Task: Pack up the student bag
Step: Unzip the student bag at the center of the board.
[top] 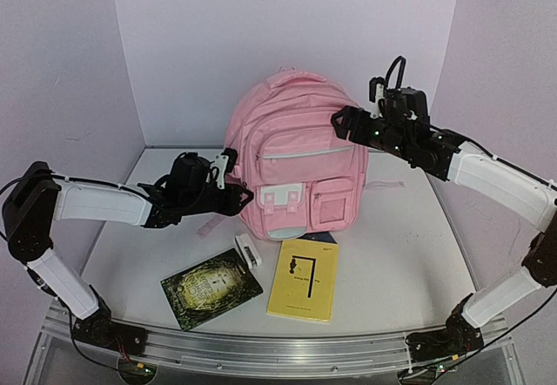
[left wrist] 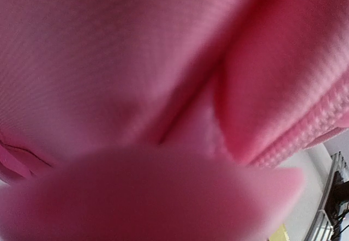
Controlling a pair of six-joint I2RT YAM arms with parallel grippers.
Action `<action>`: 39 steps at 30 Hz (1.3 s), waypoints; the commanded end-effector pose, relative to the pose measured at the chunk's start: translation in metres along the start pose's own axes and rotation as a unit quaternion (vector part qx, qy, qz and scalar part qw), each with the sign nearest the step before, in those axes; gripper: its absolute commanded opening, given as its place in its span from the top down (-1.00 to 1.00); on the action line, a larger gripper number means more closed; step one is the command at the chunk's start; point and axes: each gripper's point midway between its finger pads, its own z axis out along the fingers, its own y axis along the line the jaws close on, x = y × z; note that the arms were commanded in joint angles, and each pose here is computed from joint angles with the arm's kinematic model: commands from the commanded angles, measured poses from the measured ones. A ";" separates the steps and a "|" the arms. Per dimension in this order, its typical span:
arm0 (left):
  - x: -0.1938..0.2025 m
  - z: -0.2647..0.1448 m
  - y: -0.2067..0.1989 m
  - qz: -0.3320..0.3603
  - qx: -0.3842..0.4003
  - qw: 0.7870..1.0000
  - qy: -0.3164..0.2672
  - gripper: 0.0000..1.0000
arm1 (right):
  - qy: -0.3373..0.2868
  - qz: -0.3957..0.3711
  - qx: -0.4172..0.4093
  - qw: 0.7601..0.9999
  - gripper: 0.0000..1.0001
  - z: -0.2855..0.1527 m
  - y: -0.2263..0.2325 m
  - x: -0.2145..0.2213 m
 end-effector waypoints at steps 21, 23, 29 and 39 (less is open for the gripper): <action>-0.028 -0.039 -0.022 0.010 0.016 0.999 -0.042 0.79 | 0.002 -0.011 0.016 1.000 -0.76 -0.001 -0.008 0.005; -0.024 -0.037 -0.020 0.005 0.013 0.999 -0.035 0.76 | 0.003 -0.011 0.014 1.000 -0.76 -0.001 -0.007 0.006; -0.022 -0.036 -0.020 -0.004 0.015 0.999 -0.031 0.73 | 0.001 -0.010 0.012 1.000 -0.76 -0.004 -0.007 0.004; -0.019 -0.039 -0.018 -0.008 0.012 0.999 -0.028 0.54 | 0.001 -0.008 0.011 1.000 -0.76 -0.005 -0.007 0.004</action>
